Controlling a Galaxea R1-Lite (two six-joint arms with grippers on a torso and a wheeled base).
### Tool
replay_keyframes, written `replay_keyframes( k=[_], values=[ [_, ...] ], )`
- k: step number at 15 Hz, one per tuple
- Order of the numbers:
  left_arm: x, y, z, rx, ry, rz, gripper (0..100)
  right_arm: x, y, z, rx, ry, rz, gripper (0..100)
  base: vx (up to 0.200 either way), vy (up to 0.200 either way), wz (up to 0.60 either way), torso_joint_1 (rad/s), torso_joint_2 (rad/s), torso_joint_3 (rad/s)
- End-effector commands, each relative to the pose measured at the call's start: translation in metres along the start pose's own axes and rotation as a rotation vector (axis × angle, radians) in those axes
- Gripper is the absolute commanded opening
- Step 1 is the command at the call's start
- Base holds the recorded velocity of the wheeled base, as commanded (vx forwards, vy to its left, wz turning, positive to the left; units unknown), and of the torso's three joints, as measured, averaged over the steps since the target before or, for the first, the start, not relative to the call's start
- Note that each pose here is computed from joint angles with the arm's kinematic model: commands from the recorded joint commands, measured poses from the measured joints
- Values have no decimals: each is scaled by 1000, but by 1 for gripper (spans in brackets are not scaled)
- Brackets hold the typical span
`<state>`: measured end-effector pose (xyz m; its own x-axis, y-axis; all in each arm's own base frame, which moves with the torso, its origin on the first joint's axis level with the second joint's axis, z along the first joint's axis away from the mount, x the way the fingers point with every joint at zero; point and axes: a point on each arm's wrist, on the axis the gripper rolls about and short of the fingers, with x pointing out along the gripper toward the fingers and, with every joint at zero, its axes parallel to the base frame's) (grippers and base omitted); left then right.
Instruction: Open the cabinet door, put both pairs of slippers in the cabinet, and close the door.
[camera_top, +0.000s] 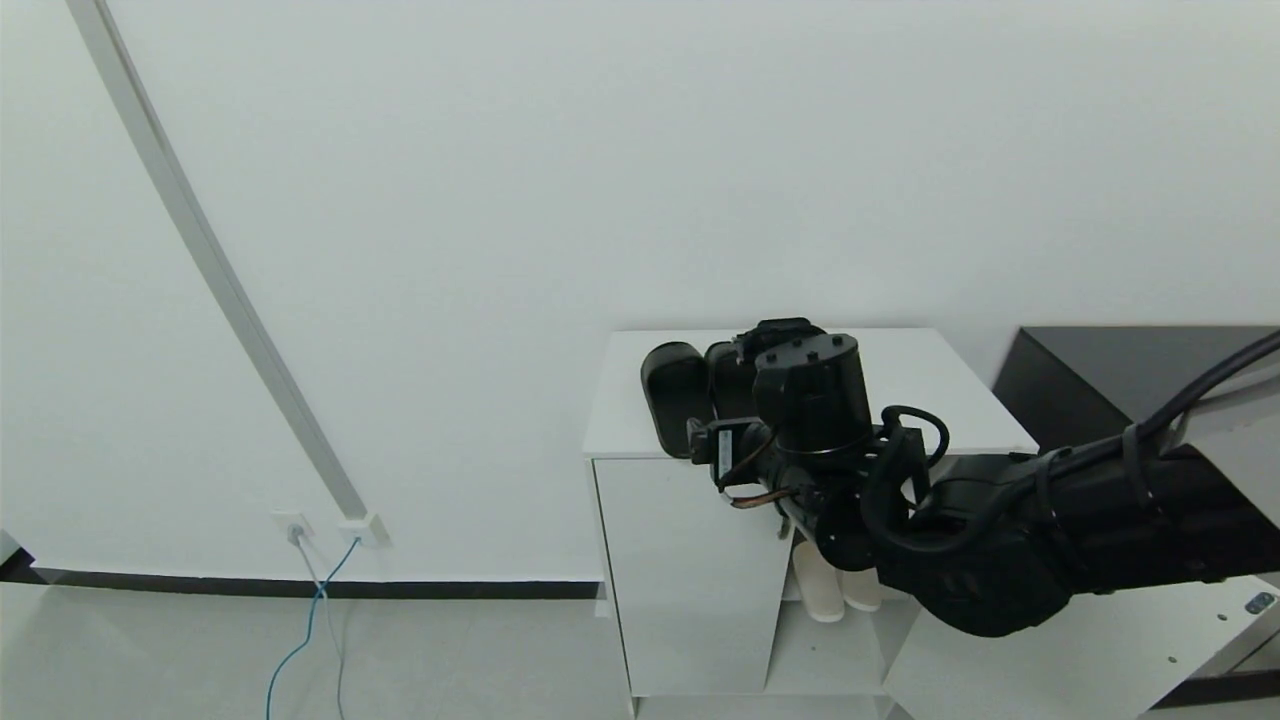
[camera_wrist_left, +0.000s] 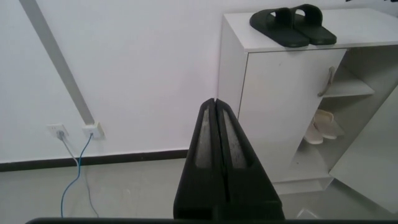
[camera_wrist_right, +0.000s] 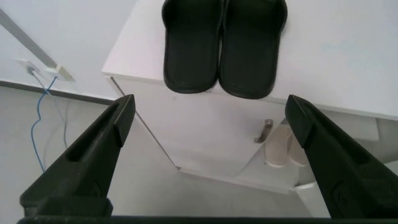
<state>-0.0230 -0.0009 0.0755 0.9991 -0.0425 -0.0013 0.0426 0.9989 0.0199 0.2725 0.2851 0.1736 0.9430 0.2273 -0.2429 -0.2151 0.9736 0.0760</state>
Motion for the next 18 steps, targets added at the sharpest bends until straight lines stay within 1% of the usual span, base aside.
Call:
replay_keyframes(
  k=[1, 4, 8, 14, 18],
  values=[
    [0, 0, 0, 0, 2, 0, 0, -2, -1, 0, 1, 1, 0, 100, 200, 0, 0, -12, -7, 2],
    [0, 0, 0, 0, 2, 0, 0, -2, -2, -4, -5, 11, -2, 100, 200, 0, 0, 4, 1, 2],
    [0, 0, 0, 0, 2, 1, 0, -5, 3, -5, -5, 4, 8, 100, 200, 0, 0, 10, 5, 1],
    [0, 0, 0, 0, 2, 0, 0, 0, 5, -17, -21, 28, 5, 100, 0, 0, 0, 0, 0, 0],
    [0, 0, 0, 0, 2, 0, 0, 15, 8, -40, -41, 43, -44, 100, 0, 0, 0, 0, 0, 0]
  ],
)
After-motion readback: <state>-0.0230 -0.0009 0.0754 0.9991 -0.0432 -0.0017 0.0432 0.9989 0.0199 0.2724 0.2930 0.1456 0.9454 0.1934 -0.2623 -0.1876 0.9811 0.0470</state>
